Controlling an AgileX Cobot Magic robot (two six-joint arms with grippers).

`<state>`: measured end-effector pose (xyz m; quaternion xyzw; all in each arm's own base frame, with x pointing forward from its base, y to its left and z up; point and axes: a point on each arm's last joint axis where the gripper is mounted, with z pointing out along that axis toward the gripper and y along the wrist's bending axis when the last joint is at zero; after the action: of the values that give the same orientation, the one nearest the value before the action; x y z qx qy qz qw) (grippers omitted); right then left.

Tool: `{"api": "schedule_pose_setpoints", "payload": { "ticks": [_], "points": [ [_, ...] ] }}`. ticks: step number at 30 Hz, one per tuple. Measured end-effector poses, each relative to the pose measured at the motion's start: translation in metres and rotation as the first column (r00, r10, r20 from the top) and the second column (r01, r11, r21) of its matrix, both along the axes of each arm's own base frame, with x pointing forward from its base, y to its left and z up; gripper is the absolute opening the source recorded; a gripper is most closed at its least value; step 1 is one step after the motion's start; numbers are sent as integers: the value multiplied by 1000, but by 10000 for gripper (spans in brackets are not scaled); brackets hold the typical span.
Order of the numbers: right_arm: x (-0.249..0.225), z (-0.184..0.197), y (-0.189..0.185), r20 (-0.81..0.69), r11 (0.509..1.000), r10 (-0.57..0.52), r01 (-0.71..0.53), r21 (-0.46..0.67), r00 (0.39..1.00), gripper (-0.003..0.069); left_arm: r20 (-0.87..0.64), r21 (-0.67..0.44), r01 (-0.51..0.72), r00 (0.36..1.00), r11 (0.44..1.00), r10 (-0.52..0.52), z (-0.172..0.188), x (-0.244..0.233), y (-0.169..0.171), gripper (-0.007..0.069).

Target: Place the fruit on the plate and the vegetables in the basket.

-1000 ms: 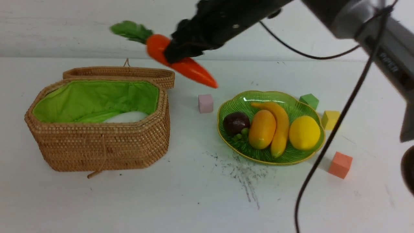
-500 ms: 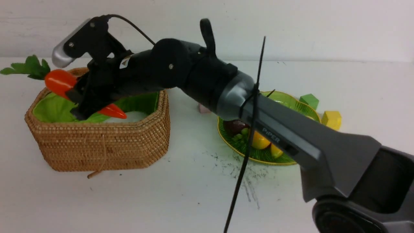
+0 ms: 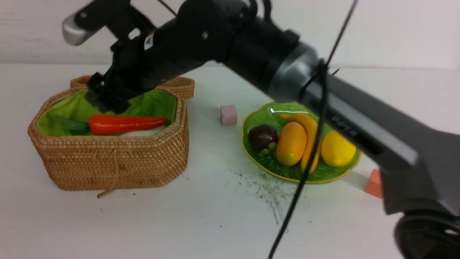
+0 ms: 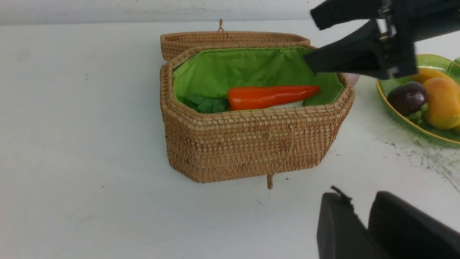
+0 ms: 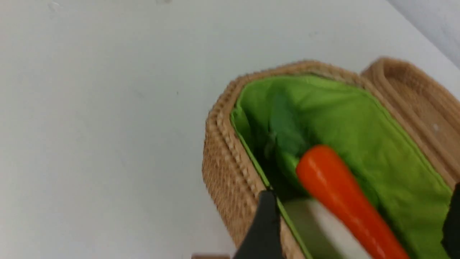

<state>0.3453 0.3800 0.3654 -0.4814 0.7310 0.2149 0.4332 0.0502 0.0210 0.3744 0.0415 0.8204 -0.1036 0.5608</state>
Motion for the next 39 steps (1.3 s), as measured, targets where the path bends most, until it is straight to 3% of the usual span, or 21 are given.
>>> {"api": "schedule_pose_setpoints", "payload": {
  "ticks": [4, 7, 11, 19, 27, 39],
  "points": [
    [-28, 42, -44, -94, 980, -131, 115, -160, 987, 354, 56, -64, 66, 996, 996, -62, 4, -3, -3, 115],
    [-37, 62, -66, -92, 960, -220, 199, -196, 971, 128, 143, -138, 153, 981, 979, -133, 4, -12, -2, 55],
    [-52, 80, -85, -113, 948, -287, 266, -174, 951, -11, 246, -212, 269, 945, 940, -215, -11, -23, -2, -13],
    [-119, 90, -153, -259, 912, -404, 363, -192, 877, -3, 316, -284, 397, 898, 873, -306, -65, -27, -14, -13],
    [-183, 43, -216, -396, 850, -525, 436, -296, 754, 3, 299, -290, 435, 888, 853, -350, -94, -20, -30, -13],
    [-238, 42, -270, -408, 865, -501, 457, -208, 763, 15, 274, -284, 423, 896, 861, -350, -100, -18, -31, -13]
  ]
}}
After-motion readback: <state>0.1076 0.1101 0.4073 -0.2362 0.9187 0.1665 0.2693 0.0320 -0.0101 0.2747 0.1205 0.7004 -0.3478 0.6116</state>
